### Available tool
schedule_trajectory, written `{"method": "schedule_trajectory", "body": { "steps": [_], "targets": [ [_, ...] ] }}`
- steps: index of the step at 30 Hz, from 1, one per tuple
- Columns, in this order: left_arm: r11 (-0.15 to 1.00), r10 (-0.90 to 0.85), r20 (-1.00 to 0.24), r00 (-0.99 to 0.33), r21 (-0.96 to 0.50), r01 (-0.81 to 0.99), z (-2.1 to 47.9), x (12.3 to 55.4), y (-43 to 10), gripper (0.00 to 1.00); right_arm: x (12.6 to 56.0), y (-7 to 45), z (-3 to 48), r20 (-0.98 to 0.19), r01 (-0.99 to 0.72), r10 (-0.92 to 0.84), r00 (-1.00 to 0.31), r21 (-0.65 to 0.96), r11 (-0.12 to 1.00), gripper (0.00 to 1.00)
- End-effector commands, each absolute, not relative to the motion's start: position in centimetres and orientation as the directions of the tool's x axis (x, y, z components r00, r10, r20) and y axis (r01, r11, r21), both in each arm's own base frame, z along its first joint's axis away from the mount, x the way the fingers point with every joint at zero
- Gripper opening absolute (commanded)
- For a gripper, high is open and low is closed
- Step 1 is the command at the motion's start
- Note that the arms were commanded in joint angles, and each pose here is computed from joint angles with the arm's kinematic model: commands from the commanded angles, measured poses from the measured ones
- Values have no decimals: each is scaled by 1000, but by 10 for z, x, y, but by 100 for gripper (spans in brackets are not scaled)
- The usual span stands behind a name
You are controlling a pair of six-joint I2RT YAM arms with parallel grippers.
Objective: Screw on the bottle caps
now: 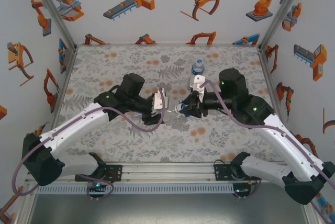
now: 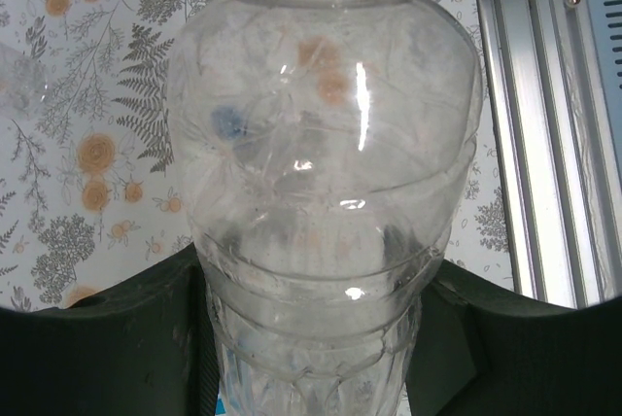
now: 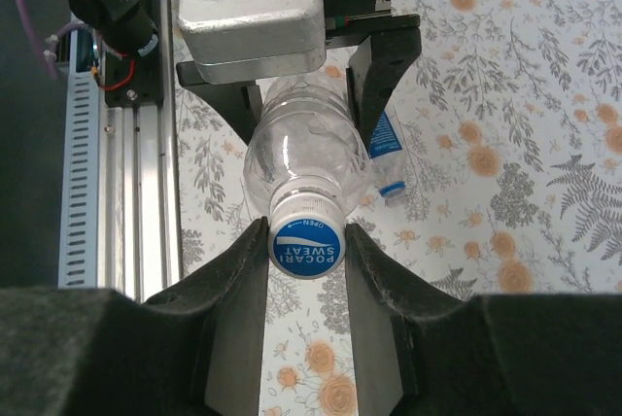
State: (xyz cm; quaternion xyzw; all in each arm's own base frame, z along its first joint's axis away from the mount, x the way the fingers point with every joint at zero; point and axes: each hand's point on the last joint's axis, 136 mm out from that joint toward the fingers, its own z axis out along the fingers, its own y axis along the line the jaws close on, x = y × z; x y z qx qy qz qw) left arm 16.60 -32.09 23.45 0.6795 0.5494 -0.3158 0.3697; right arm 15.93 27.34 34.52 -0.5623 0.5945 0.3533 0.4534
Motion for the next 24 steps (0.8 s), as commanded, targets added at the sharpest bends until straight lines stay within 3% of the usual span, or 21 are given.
{"method": "schedule_trajectory", "body": {
  "steps": [1,8,12,19,24],
  "targets": [
    [-128,448,-870,205,165,978,262,165,-331,0,154,271,343,-917,-985,-389,84,-135,107,0],
    [-132,445,-876,187,142,981,262,165,-333,0,161,271,339,-913,-978,-399,88,-156,140,0],
    [-135,440,-877,195,150,980,264,165,-333,0,165,274,337,-923,-980,-385,19,-94,177,0],
    [-130,422,-876,235,198,972,266,164,-331,0,188,276,322,-893,-886,-266,-364,243,395,0],
    [-125,418,-869,264,233,964,263,167,-330,0,205,273,308,-748,-654,-56,-661,538,531,0]
  ]
}}
